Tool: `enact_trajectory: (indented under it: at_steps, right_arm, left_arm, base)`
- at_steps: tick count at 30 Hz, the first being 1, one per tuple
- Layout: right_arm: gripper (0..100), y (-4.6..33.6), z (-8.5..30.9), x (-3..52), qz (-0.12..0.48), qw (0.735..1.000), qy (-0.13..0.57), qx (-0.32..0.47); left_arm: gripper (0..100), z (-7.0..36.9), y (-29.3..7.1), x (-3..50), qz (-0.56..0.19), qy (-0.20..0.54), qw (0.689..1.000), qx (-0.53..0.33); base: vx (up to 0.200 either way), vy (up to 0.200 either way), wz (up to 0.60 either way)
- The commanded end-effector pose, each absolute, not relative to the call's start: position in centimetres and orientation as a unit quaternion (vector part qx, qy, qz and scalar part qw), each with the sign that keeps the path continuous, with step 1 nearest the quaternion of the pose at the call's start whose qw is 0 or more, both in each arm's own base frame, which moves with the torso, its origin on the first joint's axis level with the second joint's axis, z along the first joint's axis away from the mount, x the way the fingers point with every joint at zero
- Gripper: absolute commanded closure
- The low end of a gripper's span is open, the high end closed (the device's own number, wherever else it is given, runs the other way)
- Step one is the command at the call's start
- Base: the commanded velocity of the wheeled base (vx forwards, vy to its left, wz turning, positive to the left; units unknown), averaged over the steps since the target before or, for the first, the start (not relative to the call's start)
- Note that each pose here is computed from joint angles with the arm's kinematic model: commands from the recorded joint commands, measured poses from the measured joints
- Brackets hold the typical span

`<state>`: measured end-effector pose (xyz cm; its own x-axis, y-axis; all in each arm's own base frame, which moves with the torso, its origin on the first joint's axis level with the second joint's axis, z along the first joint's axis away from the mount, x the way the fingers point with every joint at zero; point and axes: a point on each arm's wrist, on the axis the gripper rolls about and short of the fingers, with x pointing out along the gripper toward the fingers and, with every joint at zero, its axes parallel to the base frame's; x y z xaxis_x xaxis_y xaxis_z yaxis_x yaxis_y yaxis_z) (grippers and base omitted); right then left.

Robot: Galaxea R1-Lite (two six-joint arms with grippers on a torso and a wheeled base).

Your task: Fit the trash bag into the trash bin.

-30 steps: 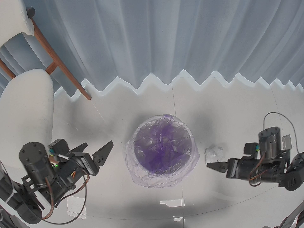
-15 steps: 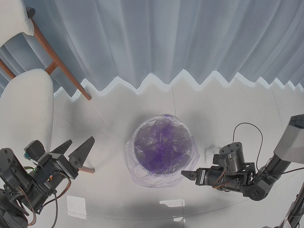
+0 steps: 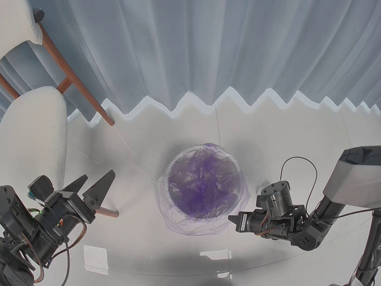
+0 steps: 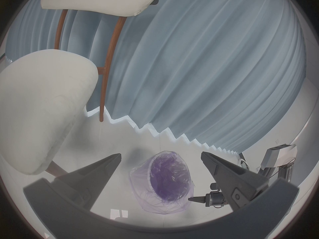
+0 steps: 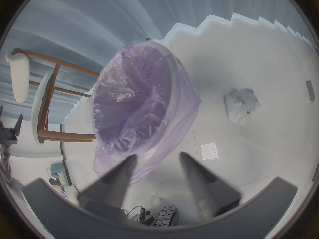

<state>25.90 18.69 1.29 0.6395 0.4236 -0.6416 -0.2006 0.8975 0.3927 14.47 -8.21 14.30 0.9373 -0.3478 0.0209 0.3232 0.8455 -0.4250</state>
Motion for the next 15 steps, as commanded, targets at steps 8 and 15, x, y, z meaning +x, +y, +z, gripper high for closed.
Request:
enact_trajectory:
  at_steps: [8,15]
  right_arm:
    - [100,18.7,-1.5,24.8,0.194,0.889,0.407,0.078]
    - [100,19.2,-4.9,25.4,0.231,0.908,0.348,-0.020]
  left_arm:
    - [0,14.1,-8.1,14.4,-0.172,0.033,0.961,-0.215]
    - [0,13.4,-7.8,13.9,-0.169,0.047,0.963,-0.207]
  base:
    - [0.000,0.000,0.00]
    - [0.000,0.000,0.00]
